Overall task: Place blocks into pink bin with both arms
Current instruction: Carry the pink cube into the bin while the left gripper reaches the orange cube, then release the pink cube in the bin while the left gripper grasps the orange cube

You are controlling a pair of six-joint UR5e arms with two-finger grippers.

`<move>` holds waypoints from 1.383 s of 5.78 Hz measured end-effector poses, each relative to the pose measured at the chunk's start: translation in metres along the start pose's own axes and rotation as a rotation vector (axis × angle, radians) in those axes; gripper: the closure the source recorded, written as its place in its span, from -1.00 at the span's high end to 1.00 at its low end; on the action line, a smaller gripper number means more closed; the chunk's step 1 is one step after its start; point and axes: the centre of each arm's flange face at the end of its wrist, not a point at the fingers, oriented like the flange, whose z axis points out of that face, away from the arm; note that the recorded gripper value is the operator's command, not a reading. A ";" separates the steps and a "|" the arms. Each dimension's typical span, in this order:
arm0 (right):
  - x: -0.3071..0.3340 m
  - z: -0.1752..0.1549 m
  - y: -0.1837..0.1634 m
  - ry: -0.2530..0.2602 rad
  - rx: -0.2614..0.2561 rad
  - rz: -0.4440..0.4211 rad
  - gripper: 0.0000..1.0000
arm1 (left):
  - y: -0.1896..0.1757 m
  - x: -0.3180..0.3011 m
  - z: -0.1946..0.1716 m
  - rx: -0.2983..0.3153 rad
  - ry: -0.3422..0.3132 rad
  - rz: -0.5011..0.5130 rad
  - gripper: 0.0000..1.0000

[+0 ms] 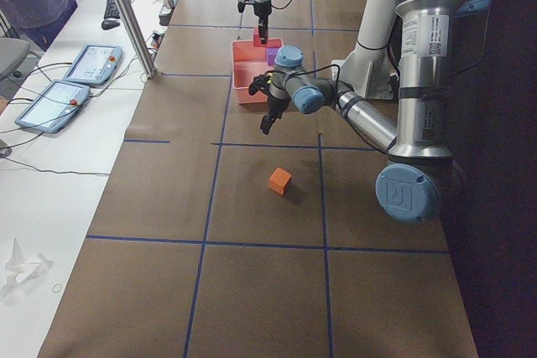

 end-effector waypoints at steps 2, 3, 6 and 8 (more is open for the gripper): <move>-0.027 0.010 0.006 0.008 0.049 0.038 1.00 | 0.045 -0.040 0.026 0.002 -0.001 0.069 1.00; -0.027 0.012 0.006 0.010 0.053 0.037 1.00 | 0.056 -0.051 0.033 -0.015 -0.011 0.069 1.00; -0.019 0.019 0.007 0.023 0.052 0.036 1.00 | 0.075 -0.074 0.057 -0.073 -0.046 0.038 1.00; -0.012 0.024 0.006 0.032 0.049 0.039 1.00 | 0.080 -0.084 0.074 -0.100 -0.061 0.025 1.00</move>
